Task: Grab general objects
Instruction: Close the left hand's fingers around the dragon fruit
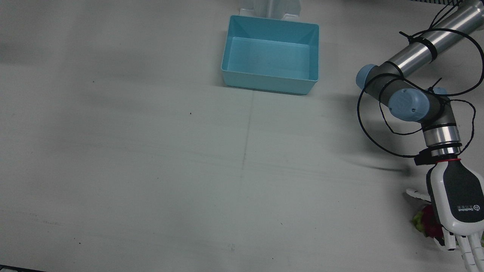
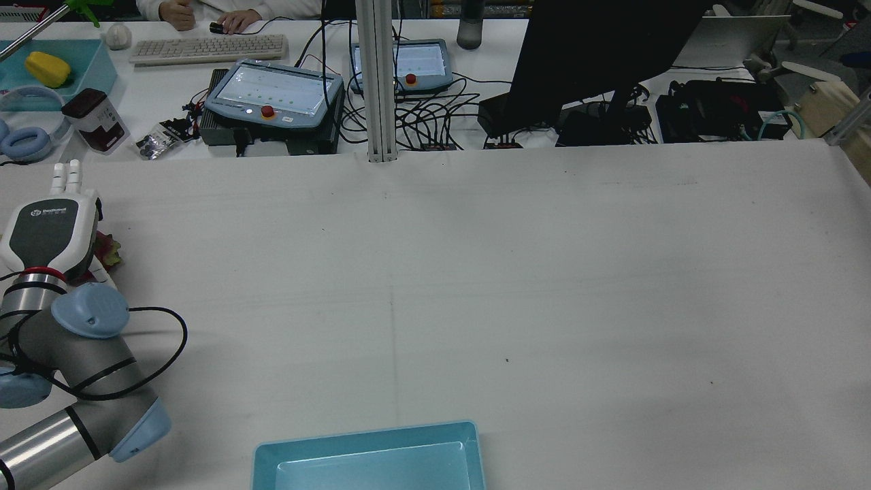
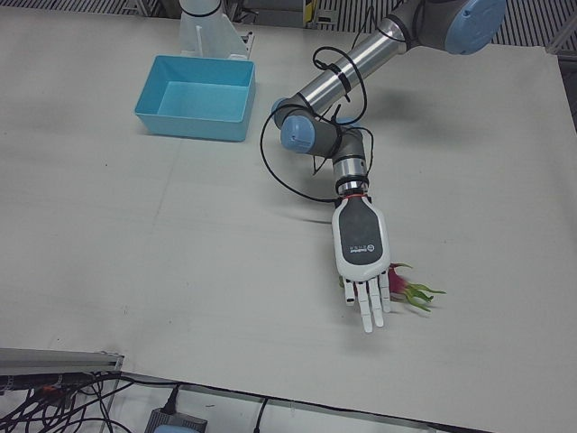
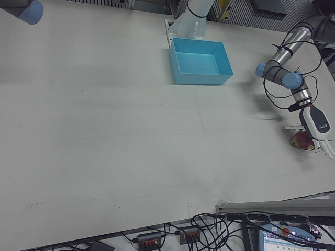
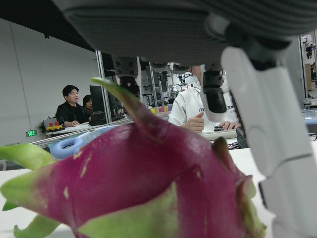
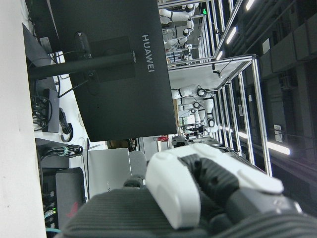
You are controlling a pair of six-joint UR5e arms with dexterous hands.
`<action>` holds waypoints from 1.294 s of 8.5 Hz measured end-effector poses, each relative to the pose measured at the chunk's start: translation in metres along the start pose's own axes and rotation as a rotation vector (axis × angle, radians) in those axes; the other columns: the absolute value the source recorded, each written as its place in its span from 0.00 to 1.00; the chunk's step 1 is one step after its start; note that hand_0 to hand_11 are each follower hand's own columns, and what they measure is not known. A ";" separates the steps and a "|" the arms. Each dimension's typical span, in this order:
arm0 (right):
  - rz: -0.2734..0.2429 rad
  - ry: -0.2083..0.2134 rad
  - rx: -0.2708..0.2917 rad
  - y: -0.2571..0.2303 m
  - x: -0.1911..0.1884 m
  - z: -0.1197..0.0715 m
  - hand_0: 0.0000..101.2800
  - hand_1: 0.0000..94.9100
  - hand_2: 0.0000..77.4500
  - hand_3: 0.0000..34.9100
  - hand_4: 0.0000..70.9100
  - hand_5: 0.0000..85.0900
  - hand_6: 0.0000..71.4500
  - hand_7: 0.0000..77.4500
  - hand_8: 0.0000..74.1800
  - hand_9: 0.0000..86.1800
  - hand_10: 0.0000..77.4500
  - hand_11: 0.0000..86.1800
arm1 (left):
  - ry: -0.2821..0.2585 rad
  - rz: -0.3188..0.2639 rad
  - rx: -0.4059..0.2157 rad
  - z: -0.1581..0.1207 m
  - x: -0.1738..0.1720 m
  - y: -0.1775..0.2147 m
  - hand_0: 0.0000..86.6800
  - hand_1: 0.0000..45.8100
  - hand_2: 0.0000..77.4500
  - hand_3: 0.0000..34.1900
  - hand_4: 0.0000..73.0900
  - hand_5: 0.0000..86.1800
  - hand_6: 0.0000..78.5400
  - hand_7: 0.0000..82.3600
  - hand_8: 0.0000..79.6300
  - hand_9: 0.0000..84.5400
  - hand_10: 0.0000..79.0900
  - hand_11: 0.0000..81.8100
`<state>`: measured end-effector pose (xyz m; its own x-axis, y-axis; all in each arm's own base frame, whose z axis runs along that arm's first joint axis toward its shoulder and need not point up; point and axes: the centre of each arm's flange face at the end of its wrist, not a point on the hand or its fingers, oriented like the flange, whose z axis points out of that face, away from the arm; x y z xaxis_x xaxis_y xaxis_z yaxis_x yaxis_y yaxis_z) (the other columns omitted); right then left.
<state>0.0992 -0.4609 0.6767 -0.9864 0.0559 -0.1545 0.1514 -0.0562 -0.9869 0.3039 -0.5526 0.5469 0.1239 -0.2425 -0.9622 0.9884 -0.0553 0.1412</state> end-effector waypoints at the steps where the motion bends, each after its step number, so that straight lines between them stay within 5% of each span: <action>1: 0.000 0.000 0.000 0.000 0.000 0.000 0.00 1.00 1.00 0.00 0.00 0.00 0.00 0.00 0.00 0.01 0.00 0.00 | -0.004 0.008 0.006 0.005 -0.004 -0.001 0.53 0.00 0.01 0.00 0.01 0.78 0.00 0.00 0.01 0.01 0.50 0.01; 3: 0.000 0.000 0.000 0.000 0.000 0.000 0.00 1.00 1.00 0.00 0.00 0.00 0.00 0.00 0.00 0.01 0.00 0.00 | -0.015 0.018 0.023 0.012 -0.011 -0.008 0.55 0.00 0.01 0.00 0.00 0.89 0.00 0.00 0.01 0.01 0.50 0.01; 5: 0.000 0.000 0.000 0.000 0.000 0.000 0.00 1.00 1.00 0.00 0.00 0.00 0.00 0.00 0.00 0.01 0.00 0.00 | -0.021 0.022 0.032 0.016 -0.013 -0.013 0.56 0.00 0.01 0.00 0.01 0.83 0.00 0.00 0.01 0.01 0.50 0.01; 6: 0.000 0.000 0.000 0.000 0.000 0.000 0.00 1.00 1.00 0.00 0.00 0.00 0.00 0.00 0.00 0.01 0.00 0.00 | -0.022 0.023 0.033 0.016 -0.014 -0.014 0.56 0.00 0.01 0.00 0.03 0.68 0.00 0.00 0.01 0.01 0.50 0.01; 8: 0.001 0.000 0.000 0.000 0.000 0.000 0.00 1.00 1.00 0.00 0.00 0.00 0.00 0.00 0.00 0.01 0.00 0.01 | -0.029 0.033 0.034 0.019 -0.025 -0.011 0.56 0.00 0.01 0.23 0.01 0.35 0.00 0.00 0.01 0.01 0.50 0.01; 9: 0.000 0.000 0.000 0.000 0.000 0.000 0.00 1.00 1.00 0.00 0.00 0.00 0.00 0.00 0.00 0.01 0.00 0.01 | -0.031 0.035 0.034 0.019 -0.029 -0.010 0.56 0.00 0.01 0.23 0.01 0.35 0.00 0.00 0.01 0.01 0.50 0.01; 11: 0.001 0.000 0.000 0.000 0.000 0.000 0.00 1.00 1.00 0.00 0.00 0.00 0.00 0.00 0.00 0.01 0.00 0.01 | -0.031 0.037 0.031 0.021 -0.035 -0.007 0.54 0.00 0.01 0.58 0.01 0.03 0.00 0.00 0.01 0.01 0.50 0.01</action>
<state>0.0992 -0.4609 0.6767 -0.9863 0.0560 -0.1551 0.1520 -0.0563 -0.9868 0.2906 -0.5636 0.5842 0.1571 -0.2751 -0.9485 0.9800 -0.0758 0.1842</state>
